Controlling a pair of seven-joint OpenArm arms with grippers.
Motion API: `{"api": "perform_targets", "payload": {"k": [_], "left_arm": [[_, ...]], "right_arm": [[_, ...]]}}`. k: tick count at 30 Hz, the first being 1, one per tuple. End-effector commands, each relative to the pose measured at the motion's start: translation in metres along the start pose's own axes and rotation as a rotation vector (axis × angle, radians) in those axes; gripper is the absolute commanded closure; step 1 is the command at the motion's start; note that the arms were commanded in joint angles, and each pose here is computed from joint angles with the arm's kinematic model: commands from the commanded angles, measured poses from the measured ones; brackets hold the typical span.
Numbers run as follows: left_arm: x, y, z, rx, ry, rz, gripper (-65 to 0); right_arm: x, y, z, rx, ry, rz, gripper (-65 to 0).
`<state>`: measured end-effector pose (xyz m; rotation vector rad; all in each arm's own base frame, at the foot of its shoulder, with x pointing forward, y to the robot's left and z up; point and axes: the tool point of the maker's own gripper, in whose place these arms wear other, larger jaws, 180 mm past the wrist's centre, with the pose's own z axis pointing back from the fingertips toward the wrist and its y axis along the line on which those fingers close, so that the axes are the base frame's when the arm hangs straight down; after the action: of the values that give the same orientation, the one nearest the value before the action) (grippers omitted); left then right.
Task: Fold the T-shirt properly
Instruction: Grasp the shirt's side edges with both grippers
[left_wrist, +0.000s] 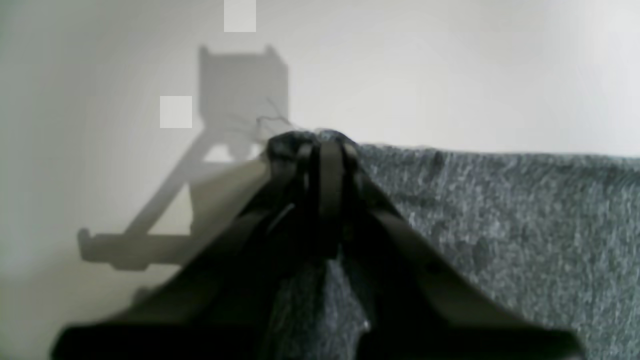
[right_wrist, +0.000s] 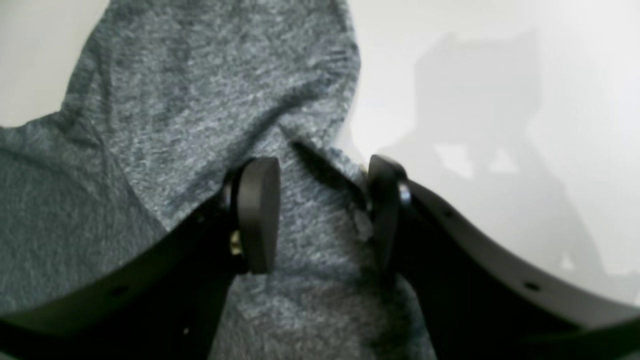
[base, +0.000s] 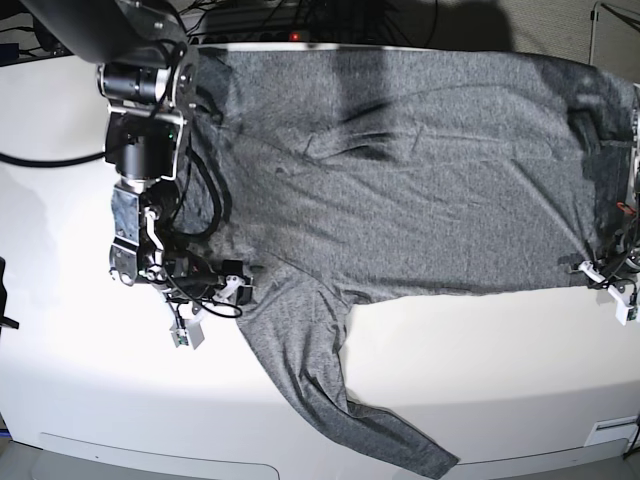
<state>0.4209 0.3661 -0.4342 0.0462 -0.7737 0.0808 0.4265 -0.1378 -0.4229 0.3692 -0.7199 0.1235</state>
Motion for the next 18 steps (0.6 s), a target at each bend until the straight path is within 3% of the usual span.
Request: {"api": "perform_targets", "payload": {"k": [1, 4, 7, 12, 18], "left_arm": [[0.027, 0.008, 0.004, 0.011, -0.062, 0.003, 0.0], [0.027, 0.008, 0.004, 0.011, -0.063, 0.003, 0.0], [0.027, 0.008, 0.004, 0.01, -0.063, 0.003, 0.0], [0.027, 0.001, 0.002, -0.001, -0.052, 0.004, 0.0], [0.044, -0.034, -0.007, -0.056, -0.062, 0.009, 0.0]], "right_arm": [[0.021, 0.002, 0.002, 0.002, -0.038, 0.034, -26.9], [0.021, 0.005, 0.001, 0.004, -0.035, 0.051, -15.9], [0.022, 0.006, 0.0, 0.007, -0.04, 0.049, -0.1], [0.031, 0.002, 0.003, -0.003, -0.065, 0.051, 0.0], [0.049, -0.017, 0.012, -0.061, -0.094, 0.069, 0.0]]}}
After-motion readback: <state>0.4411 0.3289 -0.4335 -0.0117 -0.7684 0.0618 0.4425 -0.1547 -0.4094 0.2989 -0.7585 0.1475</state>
